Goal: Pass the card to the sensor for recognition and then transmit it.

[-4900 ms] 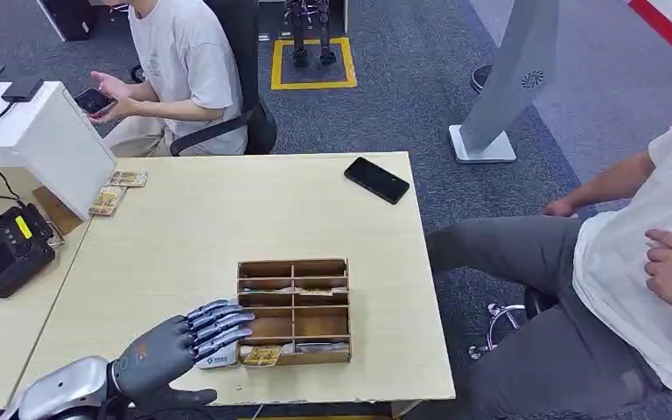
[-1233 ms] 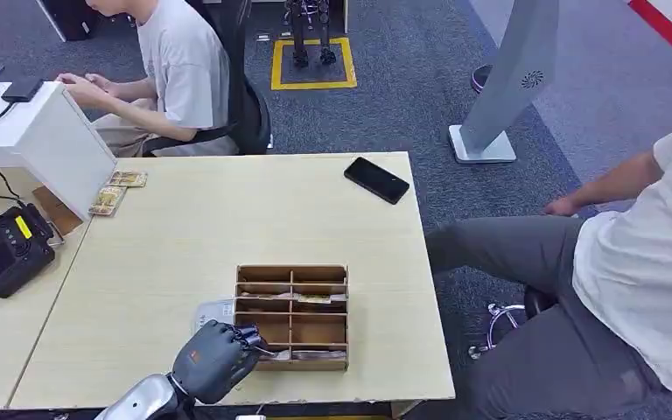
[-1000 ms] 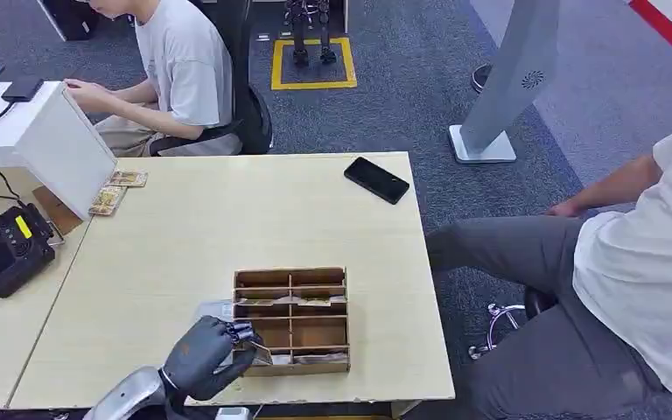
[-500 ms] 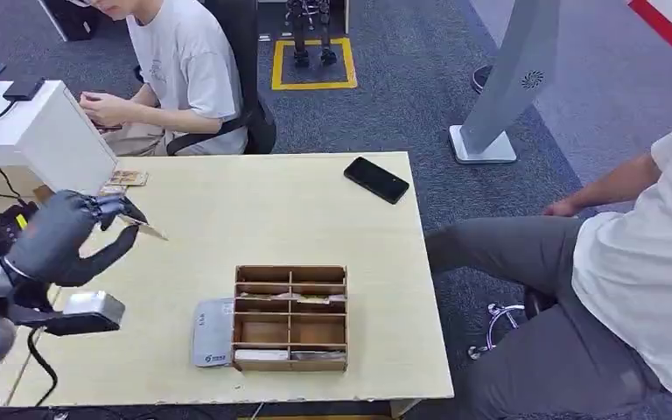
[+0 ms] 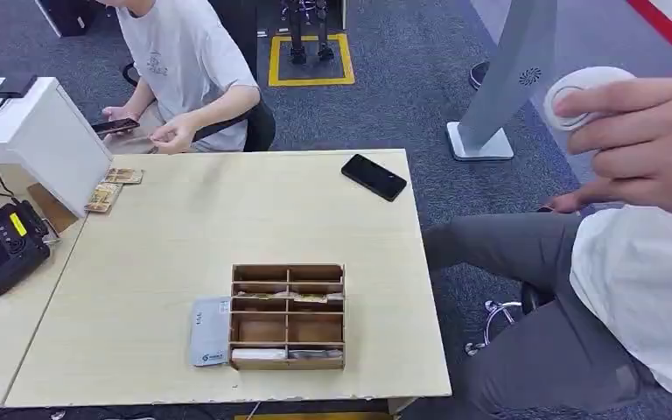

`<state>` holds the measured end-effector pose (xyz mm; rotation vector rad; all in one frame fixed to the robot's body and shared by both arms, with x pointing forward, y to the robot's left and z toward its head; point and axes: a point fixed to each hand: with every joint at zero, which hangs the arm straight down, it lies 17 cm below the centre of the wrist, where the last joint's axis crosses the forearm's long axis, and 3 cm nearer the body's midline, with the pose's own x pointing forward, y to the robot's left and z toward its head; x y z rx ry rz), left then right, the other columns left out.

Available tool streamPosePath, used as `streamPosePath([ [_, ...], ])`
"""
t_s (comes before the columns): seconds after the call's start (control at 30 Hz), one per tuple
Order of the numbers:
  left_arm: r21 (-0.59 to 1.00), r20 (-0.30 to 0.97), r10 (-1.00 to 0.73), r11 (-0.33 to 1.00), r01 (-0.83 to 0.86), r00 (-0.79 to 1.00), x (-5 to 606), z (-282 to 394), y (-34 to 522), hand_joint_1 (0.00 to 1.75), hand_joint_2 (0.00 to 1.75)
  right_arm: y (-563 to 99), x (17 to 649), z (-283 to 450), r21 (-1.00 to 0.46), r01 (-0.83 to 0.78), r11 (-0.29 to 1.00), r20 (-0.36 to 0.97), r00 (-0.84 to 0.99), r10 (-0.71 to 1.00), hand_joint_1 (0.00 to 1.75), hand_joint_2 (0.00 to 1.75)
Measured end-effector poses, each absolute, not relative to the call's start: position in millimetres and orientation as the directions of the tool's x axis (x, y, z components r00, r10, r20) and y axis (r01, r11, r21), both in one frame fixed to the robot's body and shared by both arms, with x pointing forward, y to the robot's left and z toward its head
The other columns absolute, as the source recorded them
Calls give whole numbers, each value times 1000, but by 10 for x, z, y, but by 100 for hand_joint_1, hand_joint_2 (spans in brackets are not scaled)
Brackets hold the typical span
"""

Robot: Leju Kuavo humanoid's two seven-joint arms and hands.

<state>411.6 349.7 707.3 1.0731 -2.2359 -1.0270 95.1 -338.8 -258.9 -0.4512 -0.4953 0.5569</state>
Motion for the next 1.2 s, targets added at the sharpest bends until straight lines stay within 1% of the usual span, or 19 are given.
streamPosePath([
  [0.1,749,67,-820,417,-515,-568,4185,7069,3570,175,175,-3341,979,-2589,-519,-381,766,324,741,588,0,175],
  [0.17,750,45,-867,358,-556,-497,4415,6936,3609,175,175,-3340,1033,-2580,-523,-374,766,330,740,586,0,175],
  [0.27,762,47,-948,238,-603,-315,4979,6592,3709,175,175,-3370,1233,-2526,-550,-350,758,351,726,591,0,175],
  [0.37,794,28,-989,109,-598,-143,5506,6133,3711,175,175,-3377,1415,-2483,-562,-334,756,370,717,591,0,175],
  [0.4,808,29,-992,94,-582,-120,5624,5992,3670,175,175,-3376,1426,-2481,-562,-333,757,371,717,591,0,175],
  [0.53,861,72,-994,102,-497,-79,5911,5508,3646,175,175,-3347,1317,-2510,-553,-342,760,360,724,588,0,175],
  [0.73,899,72,-996,84,-431,-44,6065,5133,3742,175,175,-3347,1158,-2546,-545,-356,759,338,735,587,0,175],
  [0.87,913,47,-999,49,-406,-15,6124,4935,3791,175,175,-3345,1161,-2546,-545,-356,759,338,735,587,0,175],
  [1.2,935,48,-999,41,-352,13,6222,4552,3886,175,175,-3292,1259,-2534,-542,-356,761,354,725,591,0,175],
])
